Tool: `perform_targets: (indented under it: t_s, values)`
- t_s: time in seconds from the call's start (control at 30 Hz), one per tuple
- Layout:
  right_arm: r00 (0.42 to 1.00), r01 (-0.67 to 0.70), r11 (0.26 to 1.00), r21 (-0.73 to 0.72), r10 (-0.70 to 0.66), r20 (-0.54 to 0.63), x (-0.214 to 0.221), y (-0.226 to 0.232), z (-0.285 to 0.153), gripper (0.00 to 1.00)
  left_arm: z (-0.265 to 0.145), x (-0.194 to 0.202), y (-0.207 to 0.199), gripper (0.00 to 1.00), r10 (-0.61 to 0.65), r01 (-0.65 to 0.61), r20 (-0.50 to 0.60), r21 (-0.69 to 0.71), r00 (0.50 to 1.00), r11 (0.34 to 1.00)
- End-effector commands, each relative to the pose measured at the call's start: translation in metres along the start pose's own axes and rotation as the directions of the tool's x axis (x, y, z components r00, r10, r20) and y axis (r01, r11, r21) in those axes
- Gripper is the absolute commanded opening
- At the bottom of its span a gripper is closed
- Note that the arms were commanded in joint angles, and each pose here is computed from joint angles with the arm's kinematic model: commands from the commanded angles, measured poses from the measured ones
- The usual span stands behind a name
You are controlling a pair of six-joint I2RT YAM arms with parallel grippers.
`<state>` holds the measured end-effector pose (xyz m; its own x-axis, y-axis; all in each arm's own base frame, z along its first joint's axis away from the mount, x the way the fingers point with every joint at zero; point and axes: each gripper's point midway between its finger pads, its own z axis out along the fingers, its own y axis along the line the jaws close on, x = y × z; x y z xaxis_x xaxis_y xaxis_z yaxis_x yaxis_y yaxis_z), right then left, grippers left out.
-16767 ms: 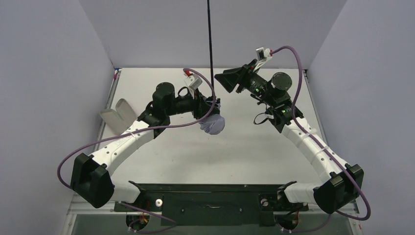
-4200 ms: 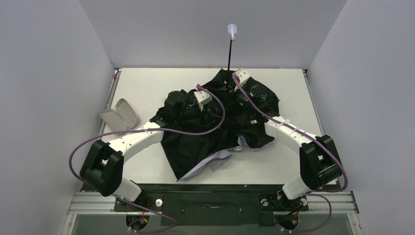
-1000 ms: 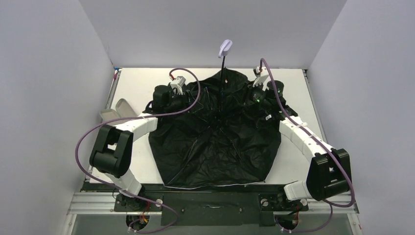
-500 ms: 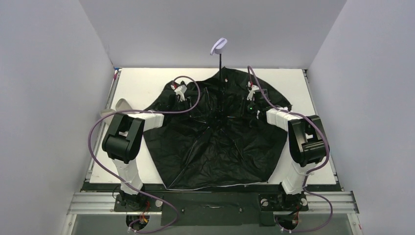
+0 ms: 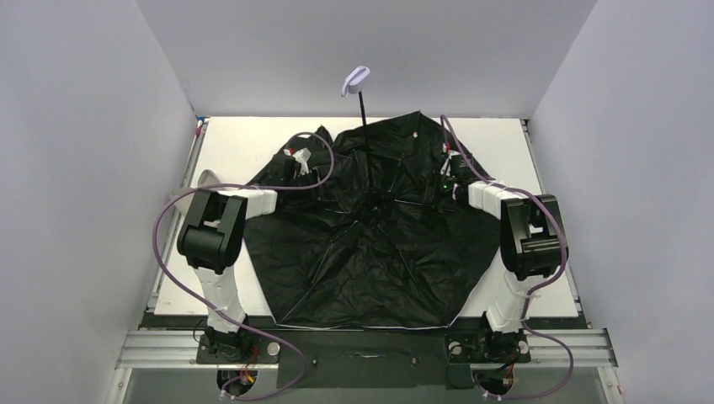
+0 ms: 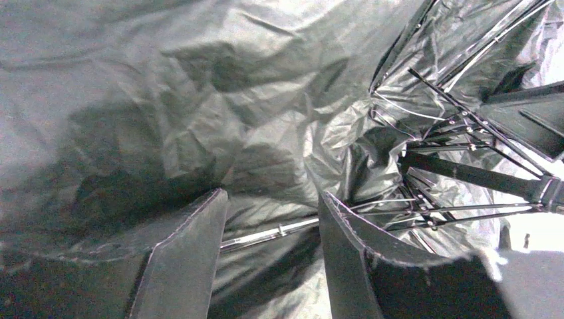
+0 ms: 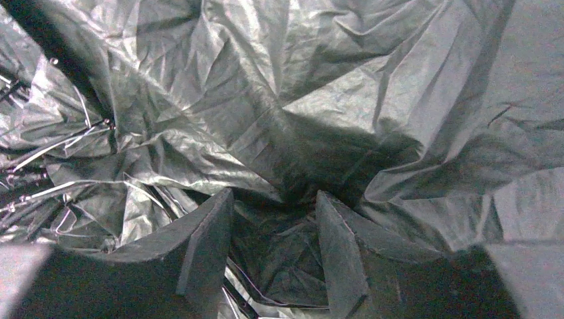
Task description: Open the umbrella
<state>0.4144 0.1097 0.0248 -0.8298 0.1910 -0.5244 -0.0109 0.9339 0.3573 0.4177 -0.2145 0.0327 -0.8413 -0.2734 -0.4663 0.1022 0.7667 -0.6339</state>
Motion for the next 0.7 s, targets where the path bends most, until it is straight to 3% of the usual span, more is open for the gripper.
perform_targets:
  t_s: [0.0,0.13,0.3,0.4,0.5,0.53,0.57,0.67]
  values:
    - [0.992,0.11,0.992,-0.054,-0.106,0.062,-0.032,0.018,-0.028,0.47,-0.008,-0.014,0.006,0.51,0.075,-0.075,0.007,-0.039,0.997,0.996]
    - [0.959,0.236,0.962,-0.14,-0.207,0.194,-0.068,0.049,-0.061,0.52,-0.035,-0.051,-0.049,0.6,0.219,-0.242,0.177,0.122,0.96,0.963]
    - [0.892,0.367,0.909,-0.196,-0.285,0.351,-0.102,0.082,-0.106,0.6,-0.072,-0.078,-0.085,0.76,0.295,-0.365,0.326,0.179,0.898,0.914]
    - [0.831,0.445,0.875,-0.191,-0.324,0.452,-0.121,0.101,-0.14,0.64,-0.098,-0.094,-0.099,0.86,0.371,-0.458,0.405,0.138,0.835,0.878]
    - [0.753,0.531,0.836,-0.14,-0.39,0.53,-0.143,0.114,-0.176,0.74,-0.128,-0.107,-0.113,0.99,0.447,-0.544,0.474,0.084,0.759,0.835]
    - [0.755,0.537,0.832,-0.138,-0.402,0.519,-0.141,0.114,-0.181,0.76,-0.133,-0.109,-0.112,0.98,0.482,-0.575,0.479,0.058,0.734,0.816]
    - [0.709,0.583,0.806,-0.106,-0.441,0.55,-0.15,0.12,-0.197,0.8,-0.145,-0.114,-0.116,0.97,0.498,-0.588,0.503,0.026,0.707,0.808]
    - [0.675,0.598,0.8,-0.048,-0.47,0.569,-0.16,0.12,-0.223,0.84,-0.17,-0.13,-0.107,0.97,0.475,-0.526,0.556,-0.078,0.682,0.847]
